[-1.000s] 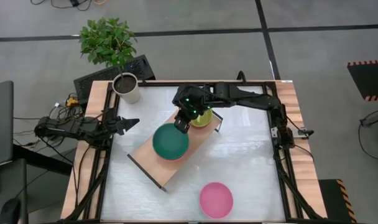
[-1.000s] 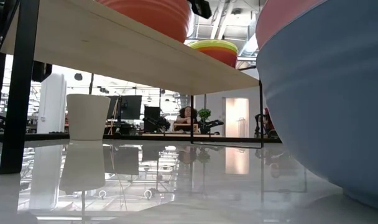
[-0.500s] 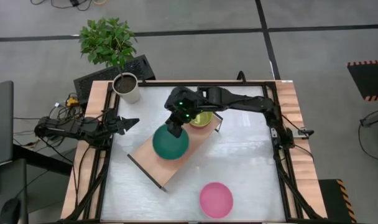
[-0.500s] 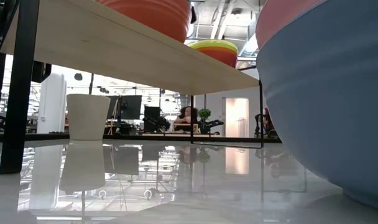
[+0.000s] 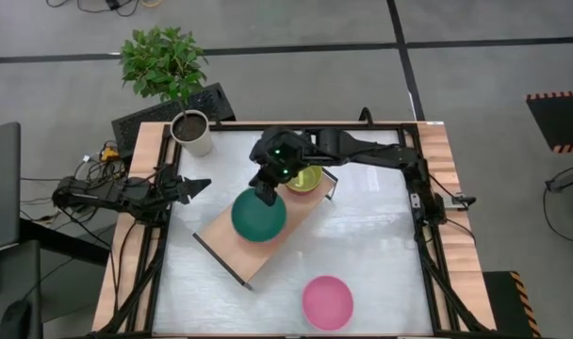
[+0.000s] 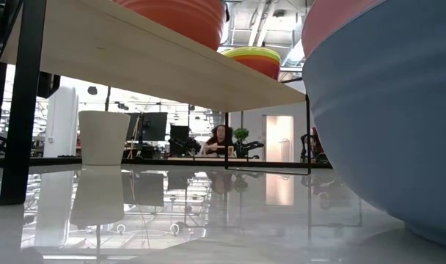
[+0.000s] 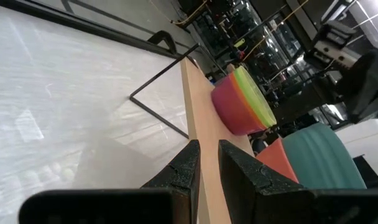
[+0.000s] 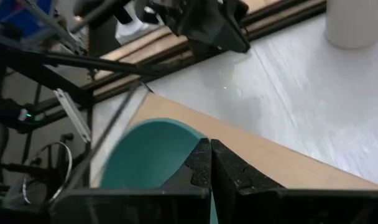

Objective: Place and stack bowls onto a shelf
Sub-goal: Stack the green bowl on top of the red bowl into the shelf

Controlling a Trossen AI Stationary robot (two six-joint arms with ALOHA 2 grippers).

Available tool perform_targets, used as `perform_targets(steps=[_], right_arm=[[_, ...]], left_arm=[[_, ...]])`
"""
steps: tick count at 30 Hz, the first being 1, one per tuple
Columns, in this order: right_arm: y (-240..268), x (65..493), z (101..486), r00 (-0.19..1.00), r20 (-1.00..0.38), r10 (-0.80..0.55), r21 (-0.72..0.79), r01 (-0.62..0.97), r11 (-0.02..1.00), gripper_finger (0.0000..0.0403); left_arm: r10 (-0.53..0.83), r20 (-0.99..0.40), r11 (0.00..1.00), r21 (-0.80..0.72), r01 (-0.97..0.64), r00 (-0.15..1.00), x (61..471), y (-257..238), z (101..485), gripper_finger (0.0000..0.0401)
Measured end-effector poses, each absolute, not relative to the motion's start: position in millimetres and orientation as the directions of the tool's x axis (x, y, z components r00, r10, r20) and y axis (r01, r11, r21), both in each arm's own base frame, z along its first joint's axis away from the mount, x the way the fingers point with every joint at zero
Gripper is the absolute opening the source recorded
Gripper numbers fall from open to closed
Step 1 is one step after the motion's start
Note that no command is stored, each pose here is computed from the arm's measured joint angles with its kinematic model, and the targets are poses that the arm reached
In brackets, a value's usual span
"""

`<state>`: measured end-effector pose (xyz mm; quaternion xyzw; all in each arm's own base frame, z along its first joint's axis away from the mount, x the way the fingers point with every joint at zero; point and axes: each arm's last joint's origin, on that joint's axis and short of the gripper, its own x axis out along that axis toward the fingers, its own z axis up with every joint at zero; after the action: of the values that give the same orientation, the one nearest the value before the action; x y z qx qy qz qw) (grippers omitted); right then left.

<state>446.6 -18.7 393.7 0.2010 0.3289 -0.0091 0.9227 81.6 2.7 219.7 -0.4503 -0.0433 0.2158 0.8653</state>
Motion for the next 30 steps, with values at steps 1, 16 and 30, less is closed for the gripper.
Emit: perform_targets(steps=[1,16,30], right_arm=[[-18,447,392,0.780,-0.615,0.117,0.360,0.145,0.921,0.0020],[-25,447,393,0.783,-0.616,0.091,0.338,0.158,0.928,0.0020],[-22,447,392,0.781,-0.619,0.083,0.328,0.160,0.931,0.0020]], left_arm=[[0.414,-0.121,0.501,-0.797,-0.336,0.902,82,3,220,0.0043],[0.419,-0.131,0.500,-0.793,-0.348,0.899,81,3,218,0.0043],[0.423,-0.132,0.499,-0.792,-0.351,0.897,81,3,218,0.0043]])
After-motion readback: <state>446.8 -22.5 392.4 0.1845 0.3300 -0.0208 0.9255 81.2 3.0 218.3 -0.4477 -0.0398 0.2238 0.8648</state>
